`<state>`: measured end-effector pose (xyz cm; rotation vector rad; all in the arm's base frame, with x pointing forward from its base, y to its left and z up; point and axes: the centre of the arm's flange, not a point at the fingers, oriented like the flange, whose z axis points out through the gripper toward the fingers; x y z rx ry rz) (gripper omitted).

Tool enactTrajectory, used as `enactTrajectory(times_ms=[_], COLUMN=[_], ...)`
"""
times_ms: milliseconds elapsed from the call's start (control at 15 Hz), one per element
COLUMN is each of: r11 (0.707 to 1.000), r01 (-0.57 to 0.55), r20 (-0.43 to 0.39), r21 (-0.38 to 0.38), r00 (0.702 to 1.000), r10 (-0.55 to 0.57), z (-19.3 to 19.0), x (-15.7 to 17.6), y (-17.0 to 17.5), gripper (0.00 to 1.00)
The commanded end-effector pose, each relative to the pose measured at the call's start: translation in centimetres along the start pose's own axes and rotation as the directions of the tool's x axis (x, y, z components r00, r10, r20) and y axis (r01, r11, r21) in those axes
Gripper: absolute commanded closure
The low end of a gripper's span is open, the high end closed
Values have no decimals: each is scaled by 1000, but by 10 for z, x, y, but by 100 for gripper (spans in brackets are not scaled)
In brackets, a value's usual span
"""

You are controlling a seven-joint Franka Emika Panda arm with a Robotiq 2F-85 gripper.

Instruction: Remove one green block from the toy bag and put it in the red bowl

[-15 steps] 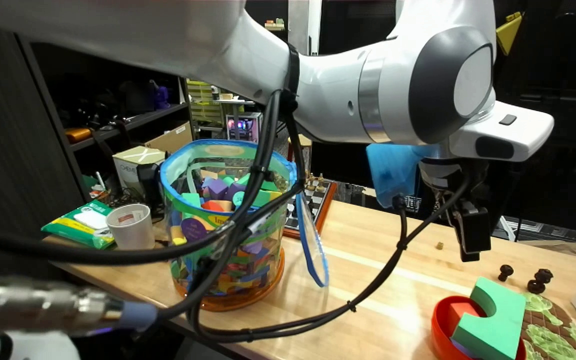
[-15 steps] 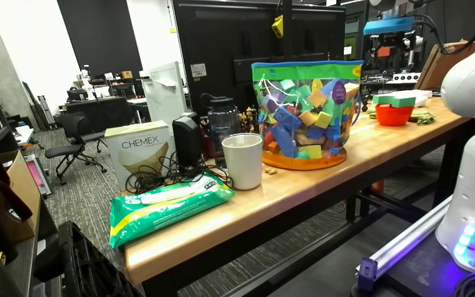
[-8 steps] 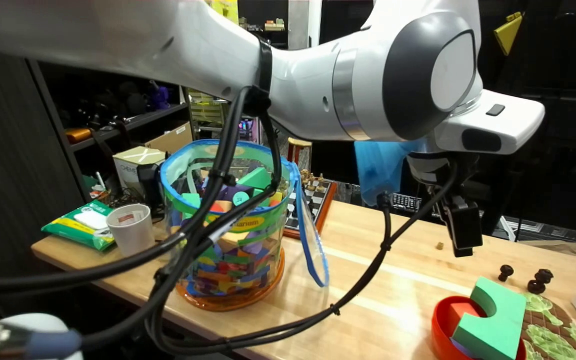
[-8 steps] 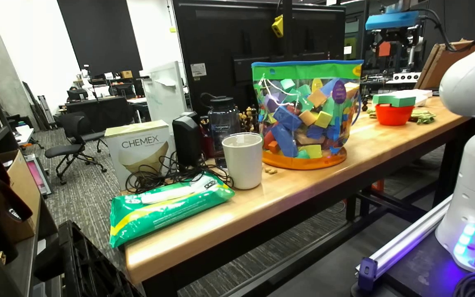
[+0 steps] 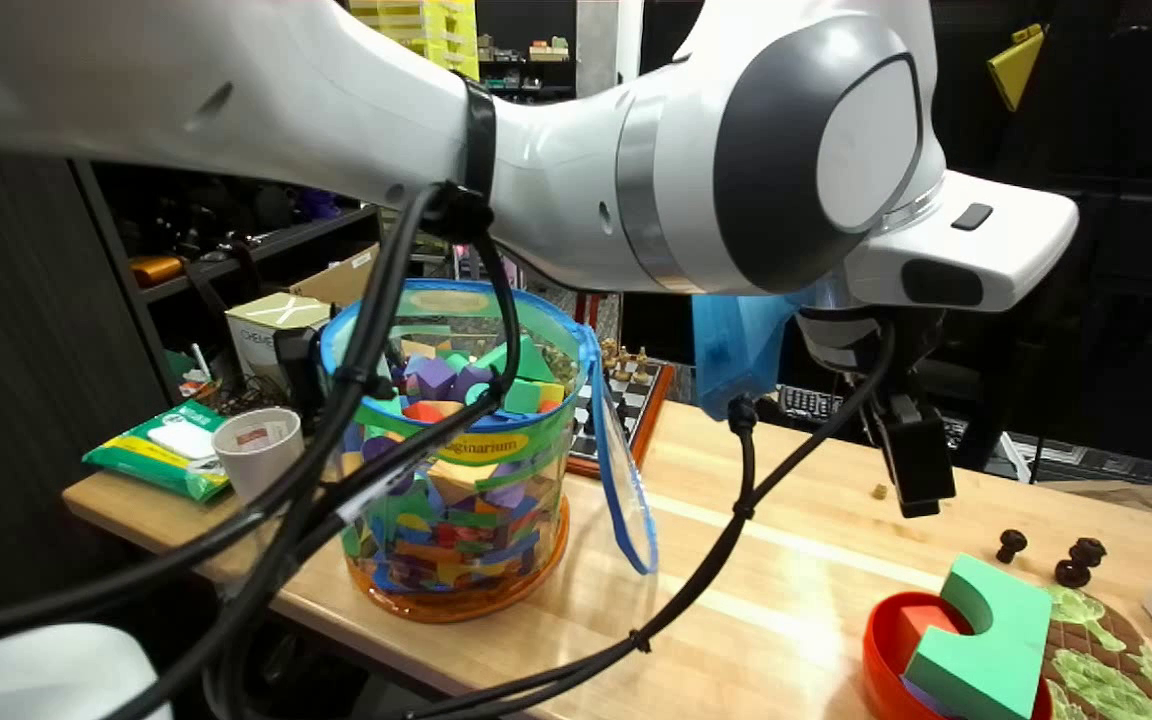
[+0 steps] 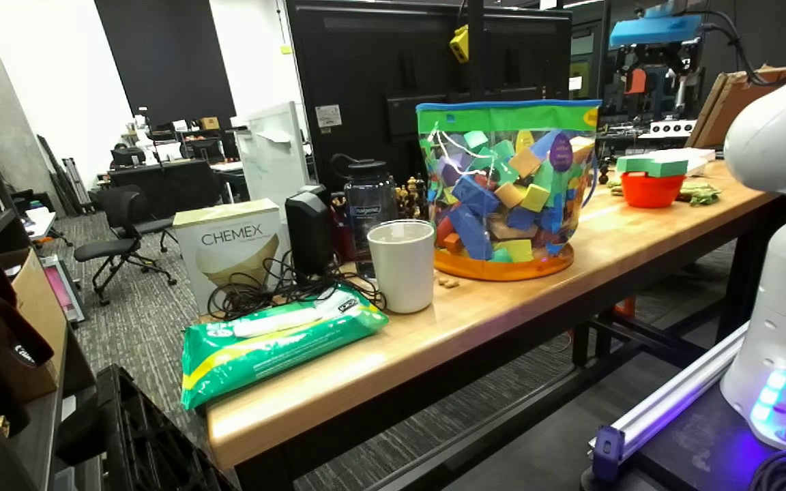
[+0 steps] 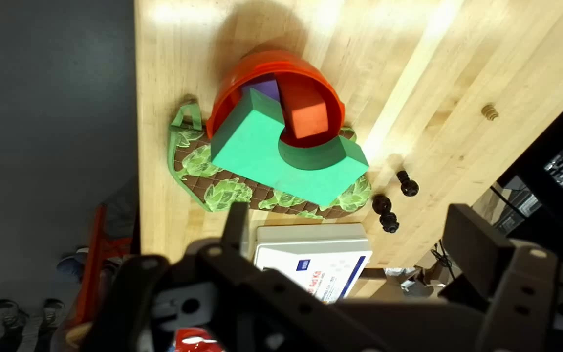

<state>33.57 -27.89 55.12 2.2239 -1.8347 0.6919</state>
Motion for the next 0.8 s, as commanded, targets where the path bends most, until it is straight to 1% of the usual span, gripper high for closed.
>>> enactTrajectory(times_ms=[0, 200, 267, 733], r11=[1000, 1000, 1000, 1000], r01=[-9, -12, -1, 1], r20=[-54, -68, -29, -23], r21=[14, 23, 15, 10], r00=[998, 998, 1000, 1000], r10=[10, 13, 1, -1], z=[-12, -17, -9, -5], x=[-16, -23, -10, -11], y=[14, 16, 7, 7], gripper=[0, 0, 0, 0])
